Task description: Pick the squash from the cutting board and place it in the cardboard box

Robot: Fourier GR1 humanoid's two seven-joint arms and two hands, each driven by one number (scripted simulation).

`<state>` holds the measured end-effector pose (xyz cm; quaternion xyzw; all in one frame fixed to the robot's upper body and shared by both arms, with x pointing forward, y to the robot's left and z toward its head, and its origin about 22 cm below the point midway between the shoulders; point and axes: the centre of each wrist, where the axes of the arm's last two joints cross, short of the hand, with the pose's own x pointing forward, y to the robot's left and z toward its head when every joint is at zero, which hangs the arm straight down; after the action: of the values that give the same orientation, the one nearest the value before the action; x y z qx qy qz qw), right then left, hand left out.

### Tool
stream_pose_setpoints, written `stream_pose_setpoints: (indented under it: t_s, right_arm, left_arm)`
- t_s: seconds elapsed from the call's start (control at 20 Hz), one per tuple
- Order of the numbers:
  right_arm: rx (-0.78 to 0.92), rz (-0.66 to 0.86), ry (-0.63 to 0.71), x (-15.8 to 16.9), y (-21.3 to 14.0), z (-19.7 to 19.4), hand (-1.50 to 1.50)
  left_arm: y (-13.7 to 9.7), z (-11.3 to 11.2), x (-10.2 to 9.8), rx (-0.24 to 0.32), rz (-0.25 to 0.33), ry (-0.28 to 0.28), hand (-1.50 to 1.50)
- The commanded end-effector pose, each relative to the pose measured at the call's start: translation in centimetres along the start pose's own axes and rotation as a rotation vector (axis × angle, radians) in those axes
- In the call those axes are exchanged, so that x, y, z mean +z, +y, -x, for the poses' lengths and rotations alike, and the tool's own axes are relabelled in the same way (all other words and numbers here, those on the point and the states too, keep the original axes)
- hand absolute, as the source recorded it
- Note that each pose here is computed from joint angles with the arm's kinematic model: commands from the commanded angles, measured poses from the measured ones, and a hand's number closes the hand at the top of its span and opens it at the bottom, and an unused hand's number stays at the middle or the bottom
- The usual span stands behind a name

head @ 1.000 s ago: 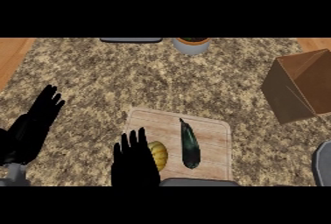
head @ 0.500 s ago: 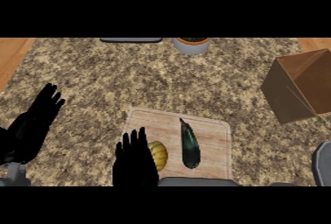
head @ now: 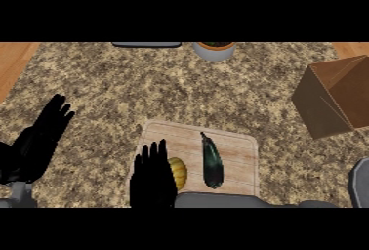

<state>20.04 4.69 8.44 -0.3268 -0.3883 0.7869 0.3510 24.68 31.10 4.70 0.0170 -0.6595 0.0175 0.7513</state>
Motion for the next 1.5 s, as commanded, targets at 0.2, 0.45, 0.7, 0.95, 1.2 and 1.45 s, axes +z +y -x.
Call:
stream_pose_setpoints:
  t_s: [0.2, 0.45, 0.7, 0.95, 1.2, 1.45]
  right_arm:
    - [0.051, -0.022, 0.162, -1.0, 1.0, -0.7, -1.5]
    - [0.059, -0.074, 0.175, -1.8, 0.8, 0.0, -1.5]
    - [0.082, -0.087, 0.2, -2.8, 1.8, -0.1, -1.5]
    - [0.098, -0.096, 0.194, -2.2, 2.6, -0.2, -1.5]
    - [0.09, -0.089, 0.189, -4.7, 3.9, 0.9, -1.5]
    - [0.086, -0.054, 0.156, -4.0, 3.7, 0.7, 1.5]
  left_arm:
    - [0.3, -0.7, -0.2, -0.009, 0.014, 0.022, 0.0]
    - [1.2, -2.0, -0.5, 0.001, -0.015, 0.01, 0.0]
    - [0.0, -1.7, -0.4, -0.007, 0.02, -0.001, 0.0]
    - [0.0, -0.8, -0.1, 0.001, 0.003, 0.012, 0.0]
    - [1.2, -1.3, -1.1, -0.001, -0.021, -0.018, 0.0]
    - [1.4, -1.7, -0.4, -0.003, -0.016, -0.013, 0.0]
